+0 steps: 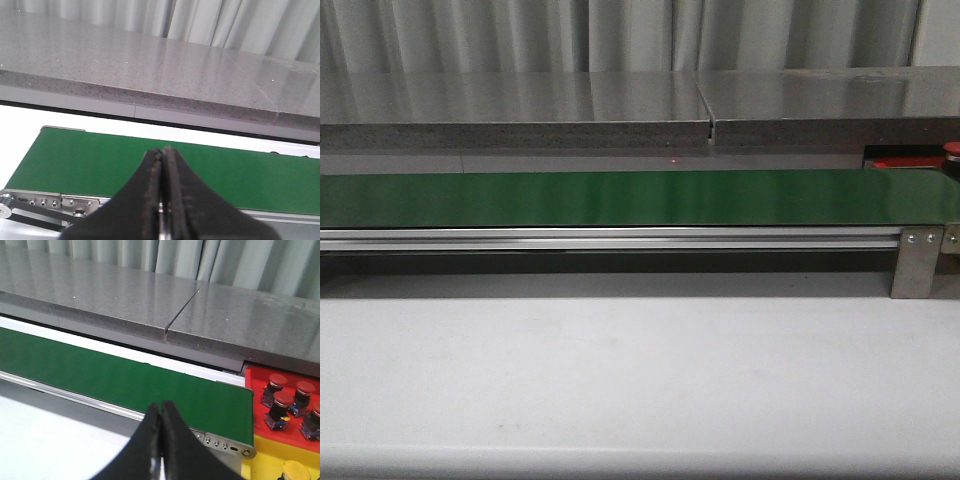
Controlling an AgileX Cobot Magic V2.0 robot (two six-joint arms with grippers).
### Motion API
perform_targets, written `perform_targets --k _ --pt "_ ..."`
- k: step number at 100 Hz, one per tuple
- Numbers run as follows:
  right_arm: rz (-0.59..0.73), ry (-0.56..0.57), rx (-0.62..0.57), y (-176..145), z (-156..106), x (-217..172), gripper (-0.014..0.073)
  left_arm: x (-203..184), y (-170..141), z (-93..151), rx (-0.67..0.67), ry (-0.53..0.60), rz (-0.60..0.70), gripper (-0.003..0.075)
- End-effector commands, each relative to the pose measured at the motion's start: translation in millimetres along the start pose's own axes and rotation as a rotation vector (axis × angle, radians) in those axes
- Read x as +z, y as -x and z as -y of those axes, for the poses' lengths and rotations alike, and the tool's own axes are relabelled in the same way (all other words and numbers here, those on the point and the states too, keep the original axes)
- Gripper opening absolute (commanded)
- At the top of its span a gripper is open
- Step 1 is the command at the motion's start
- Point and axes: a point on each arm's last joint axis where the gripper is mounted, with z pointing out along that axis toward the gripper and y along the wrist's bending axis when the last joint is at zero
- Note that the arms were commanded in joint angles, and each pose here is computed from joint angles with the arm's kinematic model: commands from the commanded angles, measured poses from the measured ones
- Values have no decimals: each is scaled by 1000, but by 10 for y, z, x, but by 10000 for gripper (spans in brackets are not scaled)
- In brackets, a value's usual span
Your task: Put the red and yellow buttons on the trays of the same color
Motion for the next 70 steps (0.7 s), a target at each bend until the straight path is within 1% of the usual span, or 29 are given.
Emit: perform_targets --k 1,29,45,58,61,62,63,65,66,67,68,69,70 --pt "64 -27 4 117 26 -9 -66 -7 101 -2 -16 12 39 -19" --pt "75 -32 14 116 33 -3 -66 -7 101 -2 -16 12 39 -19" --pt "96 -40 25 37 64 39 -66 -7 101 -2 -16 12 39 -19" --pt "72 -27 14 -65 78 53 -66 -7 101 -2 -16 12 39 -19" --pt "62 -32 33 -90 88 55 -66 -7 101 -2 -16 12 39 -19" --pt "57 -37 22 -102 94 56 -66 -7 101 -2 -16 12 39 -19" --pt "57 -40 41 -105 99 57 -66 -7 101 -2 -16 12 39 -19" --pt "50 -49 32 -125 110 60 -66 -7 101 -2 -16 12 39 -19" --pt "51 -52 52 -130 115 60 -66 -7 101 -2 -16 12 39 -19" --pt "48 -59 40 -142 123 62 -66 -7 101 -2 -16 12 39 -19" --pt "48 -62 61 -148 128 62 -66 -7 101 -2 -16 12 39 -19" --pt "42 -69 49 -166 136 66 -66 -7 101 -2 -16 12 39 -19" --pt "47 -74 71 -170 142 66 -66 -7 101 -2 -16 12 39 -19"
